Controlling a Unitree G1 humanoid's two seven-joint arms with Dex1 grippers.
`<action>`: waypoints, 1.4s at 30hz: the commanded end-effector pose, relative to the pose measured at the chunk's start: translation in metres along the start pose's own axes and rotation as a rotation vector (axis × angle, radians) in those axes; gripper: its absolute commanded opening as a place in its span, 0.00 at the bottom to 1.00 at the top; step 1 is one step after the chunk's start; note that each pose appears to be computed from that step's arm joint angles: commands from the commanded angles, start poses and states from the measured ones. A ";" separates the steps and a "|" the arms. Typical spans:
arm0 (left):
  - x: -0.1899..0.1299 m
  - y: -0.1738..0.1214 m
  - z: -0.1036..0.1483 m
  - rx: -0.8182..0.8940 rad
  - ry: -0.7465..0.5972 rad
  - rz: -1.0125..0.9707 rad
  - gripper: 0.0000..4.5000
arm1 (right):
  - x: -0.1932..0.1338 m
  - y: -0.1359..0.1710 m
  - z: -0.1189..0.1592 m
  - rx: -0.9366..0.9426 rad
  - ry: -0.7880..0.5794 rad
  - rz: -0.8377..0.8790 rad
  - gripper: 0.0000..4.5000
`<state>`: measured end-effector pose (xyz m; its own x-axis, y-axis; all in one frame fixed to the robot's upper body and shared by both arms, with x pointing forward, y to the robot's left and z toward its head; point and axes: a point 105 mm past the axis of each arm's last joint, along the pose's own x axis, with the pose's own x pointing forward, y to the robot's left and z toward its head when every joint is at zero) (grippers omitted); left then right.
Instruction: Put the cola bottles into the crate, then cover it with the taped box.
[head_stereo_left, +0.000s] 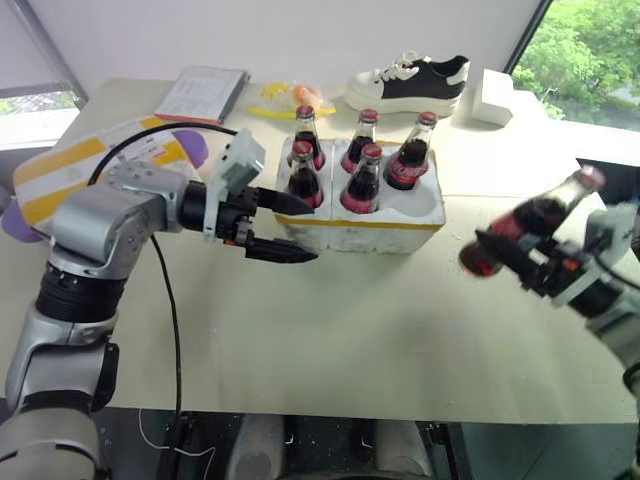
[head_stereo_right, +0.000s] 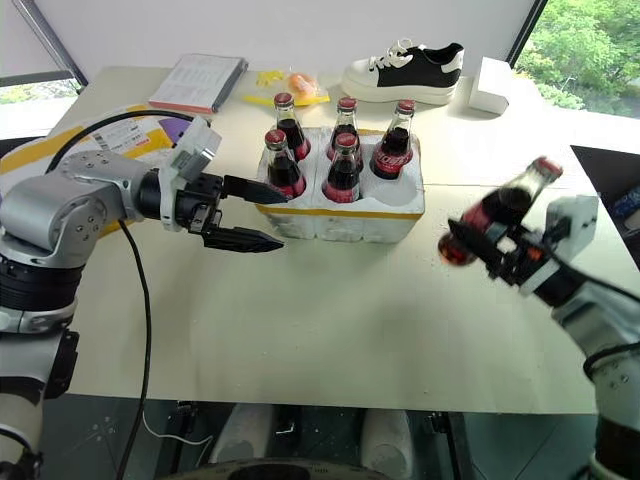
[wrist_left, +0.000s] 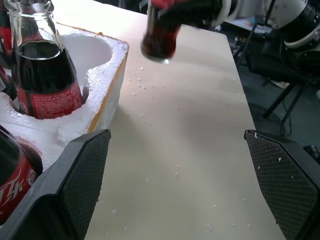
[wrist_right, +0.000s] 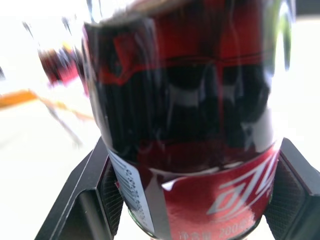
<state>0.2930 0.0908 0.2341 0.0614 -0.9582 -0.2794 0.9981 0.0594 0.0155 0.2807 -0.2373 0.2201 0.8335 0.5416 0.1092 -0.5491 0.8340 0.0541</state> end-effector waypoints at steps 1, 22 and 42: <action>-0.007 -0.004 0.010 0.041 -0.037 0.020 1.00 | 0.024 0.019 0.036 -0.062 -0.092 0.108 0.63; -0.018 -0.005 0.010 0.040 -0.067 0.118 1.00 | 0.117 0.023 0.013 -0.019 -0.037 0.206 0.63; -0.044 0.004 0.010 0.068 -0.054 0.316 1.00 | 0.105 0.019 0.013 -0.199 0.110 0.265 0.98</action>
<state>0.2953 0.1193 0.2376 0.2876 -0.9289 -0.2335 0.9577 0.2778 0.0744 0.3670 -0.1604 0.2118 0.6836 0.7249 -0.0855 -0.7299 0.6790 -0.0785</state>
